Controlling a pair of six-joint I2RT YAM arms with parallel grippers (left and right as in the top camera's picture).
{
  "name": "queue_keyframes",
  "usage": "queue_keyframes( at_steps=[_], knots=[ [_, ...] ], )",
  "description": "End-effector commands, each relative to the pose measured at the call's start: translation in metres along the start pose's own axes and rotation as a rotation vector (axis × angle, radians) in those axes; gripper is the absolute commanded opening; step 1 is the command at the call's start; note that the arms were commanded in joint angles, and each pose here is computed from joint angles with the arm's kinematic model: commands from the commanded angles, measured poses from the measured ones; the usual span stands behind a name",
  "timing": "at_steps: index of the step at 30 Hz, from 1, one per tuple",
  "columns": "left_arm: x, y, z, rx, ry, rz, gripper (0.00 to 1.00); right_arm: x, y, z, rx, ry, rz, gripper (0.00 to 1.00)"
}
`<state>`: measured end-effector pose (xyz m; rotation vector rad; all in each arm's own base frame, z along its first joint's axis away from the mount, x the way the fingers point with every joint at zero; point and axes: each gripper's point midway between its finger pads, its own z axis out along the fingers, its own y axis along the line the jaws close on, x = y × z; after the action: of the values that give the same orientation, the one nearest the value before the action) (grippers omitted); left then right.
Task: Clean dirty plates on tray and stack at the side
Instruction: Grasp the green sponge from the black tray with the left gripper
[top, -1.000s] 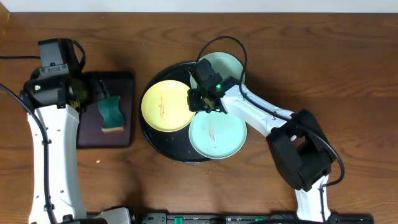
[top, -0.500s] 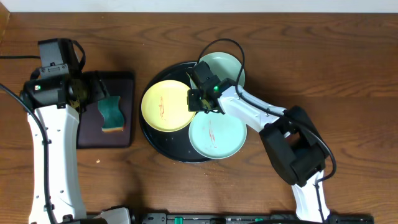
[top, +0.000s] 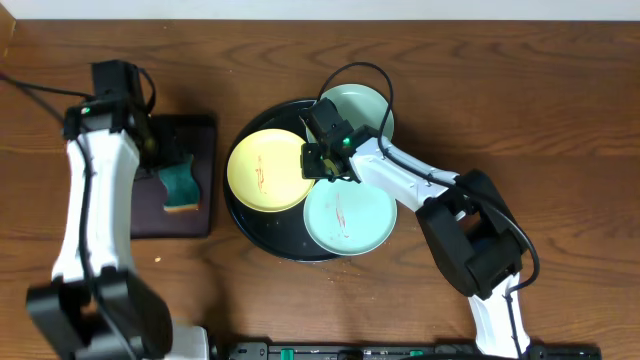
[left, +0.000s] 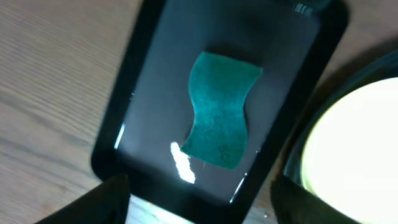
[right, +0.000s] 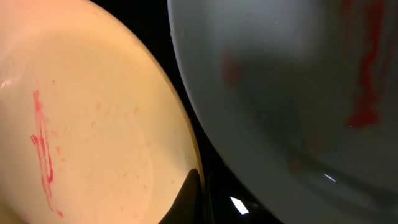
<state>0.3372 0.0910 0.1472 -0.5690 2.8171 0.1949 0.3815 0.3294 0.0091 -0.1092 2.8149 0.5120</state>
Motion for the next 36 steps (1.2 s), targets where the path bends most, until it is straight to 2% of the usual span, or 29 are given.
queue_keyframes(
  at_steps=[1,5,7,11,17,22,25,26,31,36],
  knots=[
    [0.012,-0.001,0.038,-0.002,0.123,0.027,0.65,0.007,-0.004,0.011,0.002,0.038,0.004,0.01],
    [0.025,-0.004,0.086,0.047,0.262,-0.007,0.61,0.007,-0.004,0.011,0.002,0.037,-0.002,0.01],
    [0.026,-0.004,0.1,0.054,0.282,0.0,0.59,0.006,-0.004,0.011,0.001,0.036,-0.002,0.01],
    [0.029,-0.03,0.121,0.213,0.312,0.09,0.54,0.006,-0.004,0.011,0.001,0.035,-0.002,0.01],
    [0.033,-0.034,0.141,0.224,0.339,0.089,0.43,0.006,-0.004,0.011,0.001,0.035,-0.002,0.01],
    [0.035,-0.025,0.149,0.163,0.347,0.097,0.27,0.006,-0.004,0.011,0.001,0.035,-0.002,0.01],
    [0.034,-0.017,0.151,0.119,0.346,0.09,0.1,0.006,-0.003,0.011,0.0,0.035,-0.002,0.01],
    [0.034,-0.016,0.151,0.108,0.345,0.082,0.08,0.006,-0.003,0.011,0.0,0.034,-0.002,0.01],
    [0.03,-0.016,0.145,0.106,0.332,0.058,0.07,0.005,-0.002,0.011,-0.004,0.029,-0.003,0.01],
    [0.005,-0.015,0.114,0.111,0.253,0.035,0.07,0.004,-0.003,0.011,-0.004,0.028,-0.002,0.01]
  ],
)
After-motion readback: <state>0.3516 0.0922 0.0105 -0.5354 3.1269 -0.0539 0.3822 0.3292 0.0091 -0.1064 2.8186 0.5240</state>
